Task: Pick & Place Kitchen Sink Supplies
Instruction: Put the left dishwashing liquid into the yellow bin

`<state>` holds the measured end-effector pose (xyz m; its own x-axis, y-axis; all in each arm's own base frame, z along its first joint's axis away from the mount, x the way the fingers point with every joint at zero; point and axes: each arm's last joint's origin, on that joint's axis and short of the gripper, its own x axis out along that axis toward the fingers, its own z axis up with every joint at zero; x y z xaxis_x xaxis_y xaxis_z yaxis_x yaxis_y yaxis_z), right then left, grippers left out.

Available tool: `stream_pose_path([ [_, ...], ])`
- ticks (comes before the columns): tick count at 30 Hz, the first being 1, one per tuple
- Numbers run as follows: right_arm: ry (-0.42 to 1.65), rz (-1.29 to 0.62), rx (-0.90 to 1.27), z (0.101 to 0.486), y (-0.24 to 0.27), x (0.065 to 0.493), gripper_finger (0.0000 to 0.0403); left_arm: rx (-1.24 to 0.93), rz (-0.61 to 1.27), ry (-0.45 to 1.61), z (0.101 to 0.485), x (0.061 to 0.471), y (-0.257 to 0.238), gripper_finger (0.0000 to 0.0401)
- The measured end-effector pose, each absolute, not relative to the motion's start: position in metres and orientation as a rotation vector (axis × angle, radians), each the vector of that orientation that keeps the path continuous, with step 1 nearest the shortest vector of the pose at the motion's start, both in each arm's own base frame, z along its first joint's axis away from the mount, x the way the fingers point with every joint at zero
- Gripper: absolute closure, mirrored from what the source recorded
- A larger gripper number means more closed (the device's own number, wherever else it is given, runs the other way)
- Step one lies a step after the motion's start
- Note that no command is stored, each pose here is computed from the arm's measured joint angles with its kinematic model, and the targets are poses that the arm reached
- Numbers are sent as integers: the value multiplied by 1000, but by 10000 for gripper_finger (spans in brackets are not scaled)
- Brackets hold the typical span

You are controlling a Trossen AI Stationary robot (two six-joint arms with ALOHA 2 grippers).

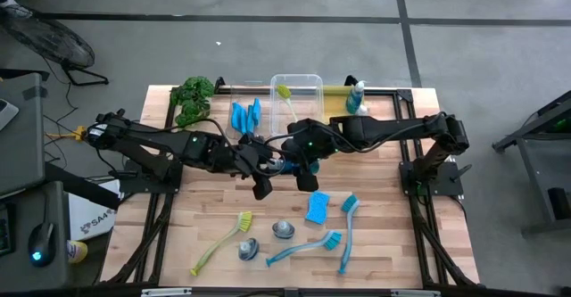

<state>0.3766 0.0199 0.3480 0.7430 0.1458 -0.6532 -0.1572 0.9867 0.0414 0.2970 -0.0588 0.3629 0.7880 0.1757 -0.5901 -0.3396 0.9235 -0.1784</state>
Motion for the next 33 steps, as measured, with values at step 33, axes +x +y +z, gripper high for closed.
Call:
stream_pose_path([
  [33,829,-380,16,388,-48,302,241,-152,494,442,416,214,-32,188],
])
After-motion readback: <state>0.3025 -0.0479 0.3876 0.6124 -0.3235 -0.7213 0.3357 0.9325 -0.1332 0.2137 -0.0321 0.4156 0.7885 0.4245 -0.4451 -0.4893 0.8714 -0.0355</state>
